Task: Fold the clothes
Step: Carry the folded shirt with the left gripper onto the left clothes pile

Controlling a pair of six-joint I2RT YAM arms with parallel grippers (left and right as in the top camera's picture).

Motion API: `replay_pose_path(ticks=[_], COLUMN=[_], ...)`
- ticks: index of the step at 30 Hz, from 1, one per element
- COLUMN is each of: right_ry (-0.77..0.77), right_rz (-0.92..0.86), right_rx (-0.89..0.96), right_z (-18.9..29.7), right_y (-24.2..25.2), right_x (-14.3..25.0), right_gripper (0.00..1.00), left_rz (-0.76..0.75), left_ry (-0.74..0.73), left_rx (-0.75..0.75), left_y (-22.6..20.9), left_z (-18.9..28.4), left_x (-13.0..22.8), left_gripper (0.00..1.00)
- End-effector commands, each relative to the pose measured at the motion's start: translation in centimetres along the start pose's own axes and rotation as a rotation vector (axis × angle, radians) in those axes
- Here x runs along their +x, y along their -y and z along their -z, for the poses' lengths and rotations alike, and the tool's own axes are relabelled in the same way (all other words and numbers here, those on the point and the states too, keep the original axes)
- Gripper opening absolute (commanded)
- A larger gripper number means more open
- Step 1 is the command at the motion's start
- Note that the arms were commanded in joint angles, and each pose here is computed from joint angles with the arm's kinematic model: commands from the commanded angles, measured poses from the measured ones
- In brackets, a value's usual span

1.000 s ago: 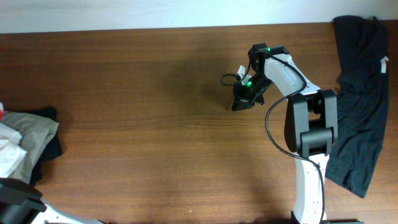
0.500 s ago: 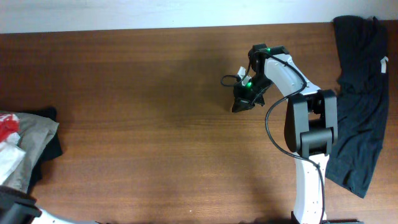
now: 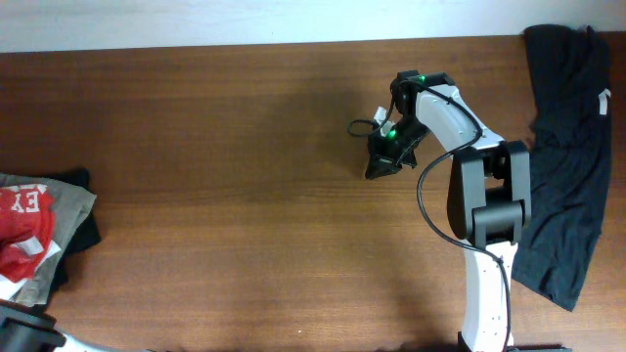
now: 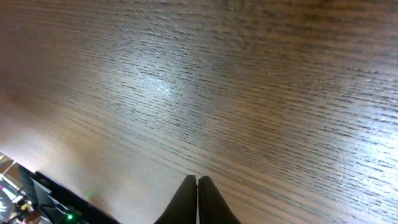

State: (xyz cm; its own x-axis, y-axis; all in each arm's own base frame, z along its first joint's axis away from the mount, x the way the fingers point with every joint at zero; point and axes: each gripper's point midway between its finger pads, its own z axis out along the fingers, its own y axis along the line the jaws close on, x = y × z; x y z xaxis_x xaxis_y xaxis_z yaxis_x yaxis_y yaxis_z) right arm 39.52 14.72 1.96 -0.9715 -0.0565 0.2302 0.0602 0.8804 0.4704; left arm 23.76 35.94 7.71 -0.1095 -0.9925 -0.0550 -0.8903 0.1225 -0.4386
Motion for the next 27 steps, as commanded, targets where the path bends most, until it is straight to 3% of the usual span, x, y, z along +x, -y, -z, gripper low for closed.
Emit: replay_pose_path(ticks=[1,5,15,16,17,18,20,23,27], right_ry=[0.006,0.001,-0.019,-0.024,-0.028,-0.031,-0.033,-0.036,-0.042], right_rz=[0.012,0.009,-0.003,-0.005,0.001,0.029,0.039,0.037,0.033], right_rx=[-0.014,-0.014,-0.012,-0.012,-0.013,-0.029,-0.046,-0.049,-0.048], right_z=[0.1,0.1,0.1,0.1,0.1,0.1,0.1,0.1,0.1], right_y=[-0.6,-0.6,-0.6,-0.6,-0.6,-0.9,-1.1,-1.2,-1.2], right_x=[-0.3,-0.1,0.4,0.5,0.6,0.7,0.7,0.8,0.9], right_gripper=[0.16,0.19,0.08,0.04,0.04,0.04,0.04,0.04,0.04], left_rz=[0.036,0.082,-0.015,-0.033,-0.092,-0.151,-0.333,-0.473,-0.46], left_ry=[-0.036,-0.048,0.137,0.15,0.179,0.215,0.255,0.26,0.14], left_rx=[-0.028,-0.034,-0.023,-0.019,-0.004,0.02,0.121,0.16,0.093], left_y=[-0.9,-0.8,2.6,2.8,3.2,4.0,6.7,9.0,7.2], left_z=[-0.4,0.3,12.8,13.1,13.2,13.1,12.8,10.4,4.3], left_x=[1.2,1.9,5.9,5.8,5.1,4.1,2.9,1.9,1.4], left_gripper=[0.99,0.99,0.99,0.84,0.19,0.01,0.0,0.0,0.0])
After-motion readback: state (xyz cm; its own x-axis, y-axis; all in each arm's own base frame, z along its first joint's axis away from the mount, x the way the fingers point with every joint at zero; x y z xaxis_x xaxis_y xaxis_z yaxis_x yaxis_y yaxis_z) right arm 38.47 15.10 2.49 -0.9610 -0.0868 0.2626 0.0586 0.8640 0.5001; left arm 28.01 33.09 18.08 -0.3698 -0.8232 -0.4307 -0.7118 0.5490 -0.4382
